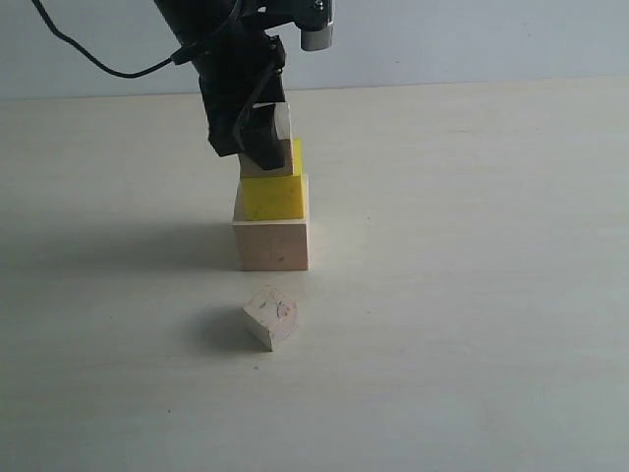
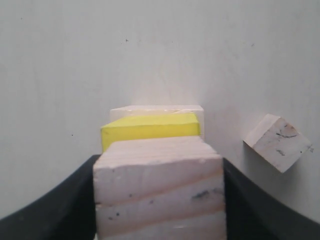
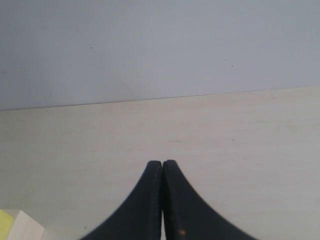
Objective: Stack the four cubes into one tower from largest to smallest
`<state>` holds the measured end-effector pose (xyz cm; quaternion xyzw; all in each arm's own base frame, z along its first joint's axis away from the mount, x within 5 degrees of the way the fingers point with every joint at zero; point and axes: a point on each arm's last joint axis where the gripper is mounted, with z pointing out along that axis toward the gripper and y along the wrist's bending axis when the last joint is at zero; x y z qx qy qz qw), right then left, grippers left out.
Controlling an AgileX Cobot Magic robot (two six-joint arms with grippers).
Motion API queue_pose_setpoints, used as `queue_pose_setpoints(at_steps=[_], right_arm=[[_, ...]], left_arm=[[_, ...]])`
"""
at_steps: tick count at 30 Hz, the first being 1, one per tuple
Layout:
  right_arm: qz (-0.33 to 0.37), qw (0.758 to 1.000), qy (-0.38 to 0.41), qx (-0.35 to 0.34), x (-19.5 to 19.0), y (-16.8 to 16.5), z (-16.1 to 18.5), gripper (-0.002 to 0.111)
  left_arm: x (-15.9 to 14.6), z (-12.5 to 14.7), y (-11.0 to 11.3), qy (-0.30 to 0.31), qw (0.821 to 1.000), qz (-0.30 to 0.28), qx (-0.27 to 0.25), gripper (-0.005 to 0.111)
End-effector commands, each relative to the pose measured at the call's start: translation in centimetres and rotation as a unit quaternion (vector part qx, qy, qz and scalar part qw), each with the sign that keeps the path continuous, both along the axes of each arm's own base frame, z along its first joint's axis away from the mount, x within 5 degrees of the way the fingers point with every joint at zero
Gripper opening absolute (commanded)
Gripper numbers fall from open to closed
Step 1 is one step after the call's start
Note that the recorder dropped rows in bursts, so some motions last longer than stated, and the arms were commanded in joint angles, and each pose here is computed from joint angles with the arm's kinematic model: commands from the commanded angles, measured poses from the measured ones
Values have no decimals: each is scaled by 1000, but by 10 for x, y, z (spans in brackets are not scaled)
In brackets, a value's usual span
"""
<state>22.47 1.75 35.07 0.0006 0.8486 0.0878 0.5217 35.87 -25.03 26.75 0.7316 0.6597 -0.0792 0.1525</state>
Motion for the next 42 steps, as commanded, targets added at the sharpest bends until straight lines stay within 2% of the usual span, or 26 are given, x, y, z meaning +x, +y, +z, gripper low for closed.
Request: queue_pose_setpoints(at_steps=[1,42], right_arm=[[-3,1000,-2,-4,0,-2,-1,0],[-3,1000,0,-4,0,-1,-2,0]], left_arm=[[-1,3,1,-5,1000,-3,2,0],[-1,7,0,-10,1000,-6,-5,0]])
